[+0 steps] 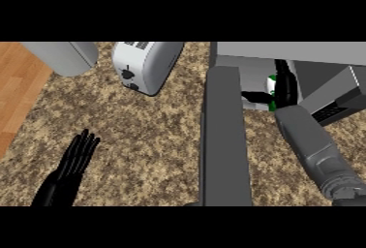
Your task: Pick up the milk, place it into the microwave and close the microwave
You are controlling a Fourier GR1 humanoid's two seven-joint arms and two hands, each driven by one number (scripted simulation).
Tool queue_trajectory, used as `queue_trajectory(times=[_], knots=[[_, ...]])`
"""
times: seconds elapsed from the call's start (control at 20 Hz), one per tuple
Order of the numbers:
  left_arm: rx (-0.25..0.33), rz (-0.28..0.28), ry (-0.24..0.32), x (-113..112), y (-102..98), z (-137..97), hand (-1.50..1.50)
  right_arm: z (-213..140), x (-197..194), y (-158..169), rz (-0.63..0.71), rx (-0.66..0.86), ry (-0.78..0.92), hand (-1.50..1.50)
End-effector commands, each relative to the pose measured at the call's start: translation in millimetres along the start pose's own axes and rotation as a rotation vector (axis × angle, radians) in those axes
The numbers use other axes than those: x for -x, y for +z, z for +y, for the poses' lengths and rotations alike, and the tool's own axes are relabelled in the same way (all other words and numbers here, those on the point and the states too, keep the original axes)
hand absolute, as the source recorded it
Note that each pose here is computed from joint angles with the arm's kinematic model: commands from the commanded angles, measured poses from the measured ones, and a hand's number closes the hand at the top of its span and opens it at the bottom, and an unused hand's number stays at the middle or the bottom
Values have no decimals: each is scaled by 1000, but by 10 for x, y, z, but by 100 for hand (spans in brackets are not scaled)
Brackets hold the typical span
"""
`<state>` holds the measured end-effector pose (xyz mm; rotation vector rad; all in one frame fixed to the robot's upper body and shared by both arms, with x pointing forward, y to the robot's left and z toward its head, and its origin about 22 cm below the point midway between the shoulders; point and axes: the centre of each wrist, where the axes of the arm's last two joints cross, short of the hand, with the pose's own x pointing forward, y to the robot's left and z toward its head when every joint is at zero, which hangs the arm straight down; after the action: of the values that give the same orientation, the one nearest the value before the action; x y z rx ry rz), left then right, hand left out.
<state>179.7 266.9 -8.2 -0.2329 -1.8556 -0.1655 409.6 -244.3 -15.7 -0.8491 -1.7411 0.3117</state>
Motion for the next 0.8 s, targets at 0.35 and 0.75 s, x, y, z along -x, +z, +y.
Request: queue_trajectory(times=[0.35, 0.75], knots=[[29, 0, 7, 78, -55, -174, -150, 28, 349, 398, 71, -16, -225, -150], [48, -2, 2, 6, -149, -369, -150, 266, 528, 952, 50, -40, -361, -150]])
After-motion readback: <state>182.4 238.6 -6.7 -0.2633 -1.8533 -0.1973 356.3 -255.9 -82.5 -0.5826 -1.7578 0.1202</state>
